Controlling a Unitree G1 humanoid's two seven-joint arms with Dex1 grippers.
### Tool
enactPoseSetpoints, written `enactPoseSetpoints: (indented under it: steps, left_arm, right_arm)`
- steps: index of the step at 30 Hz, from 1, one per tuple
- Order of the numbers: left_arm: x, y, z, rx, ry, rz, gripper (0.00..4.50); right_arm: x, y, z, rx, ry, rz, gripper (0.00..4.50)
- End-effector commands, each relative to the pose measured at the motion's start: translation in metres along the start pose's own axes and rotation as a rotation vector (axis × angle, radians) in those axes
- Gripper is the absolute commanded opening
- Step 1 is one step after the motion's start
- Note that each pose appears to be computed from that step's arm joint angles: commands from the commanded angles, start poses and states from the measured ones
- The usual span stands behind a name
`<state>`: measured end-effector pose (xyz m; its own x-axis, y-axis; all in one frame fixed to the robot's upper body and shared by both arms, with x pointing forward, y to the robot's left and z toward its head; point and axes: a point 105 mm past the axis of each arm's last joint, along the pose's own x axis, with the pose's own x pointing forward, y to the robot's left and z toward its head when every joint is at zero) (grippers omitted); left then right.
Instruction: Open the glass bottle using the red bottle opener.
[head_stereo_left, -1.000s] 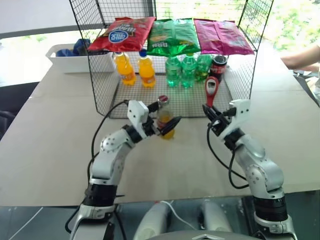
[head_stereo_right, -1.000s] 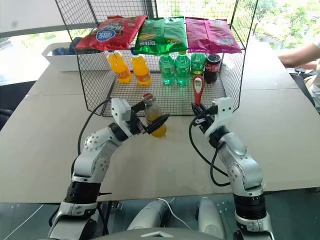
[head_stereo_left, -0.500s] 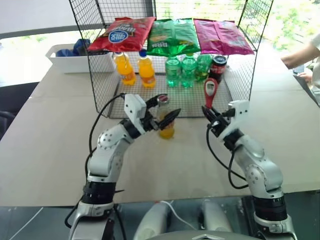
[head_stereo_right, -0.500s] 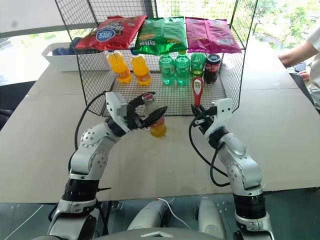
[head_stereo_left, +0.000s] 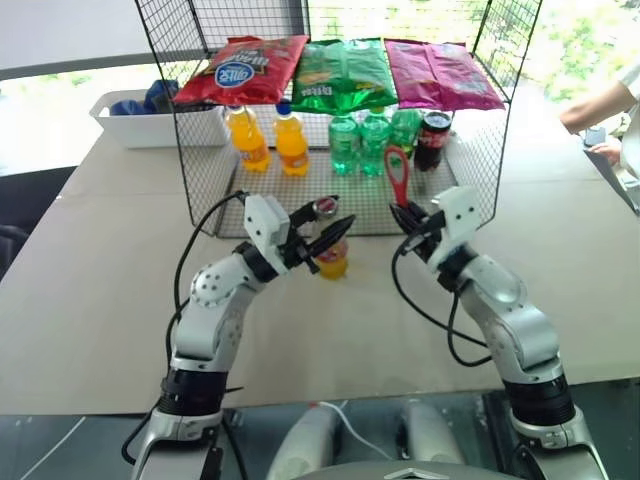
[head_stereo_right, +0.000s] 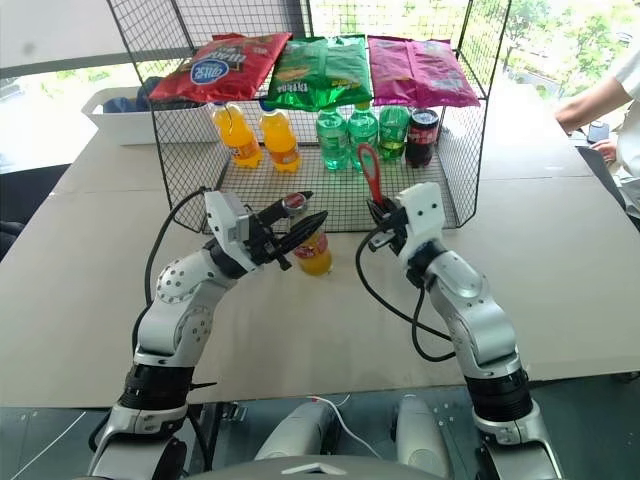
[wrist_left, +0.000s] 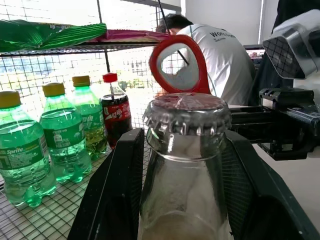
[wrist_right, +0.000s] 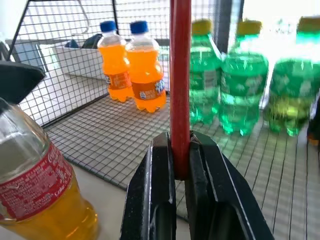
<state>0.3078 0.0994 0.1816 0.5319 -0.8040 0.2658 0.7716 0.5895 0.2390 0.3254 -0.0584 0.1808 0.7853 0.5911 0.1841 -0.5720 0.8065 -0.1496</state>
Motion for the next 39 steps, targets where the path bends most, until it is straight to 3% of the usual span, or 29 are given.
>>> enactPoseSetpoints:
  steps: [1,13,26,39]
  left_arm:
    - [-0.003,-0.001,-0.016,-0.027,0.066,0.005,1.73]
    - [0.005,0.005,-0.023,-0.064,0.085,0.027,1.73]
    - [0.01,0.002,-0.025,-0.092,0.091,0.0,1.73]
    - [0.013,-0.001,-0.026,-0.107,0.095,-0.011,1.73]
  right_arm:
    - [0.007,0.008,0.012,-0.24,-0.084,0.025,0.0]
    - [0.012,0.018,0.011,-0.7,-0.25,0.061,0.0]
    - [0.018,0.028,-0.019,-0.855,-0.252,0.163,0.0]
    - [0.036,0.041,-0.023,-0.901,-0.407,0.107,0.0]
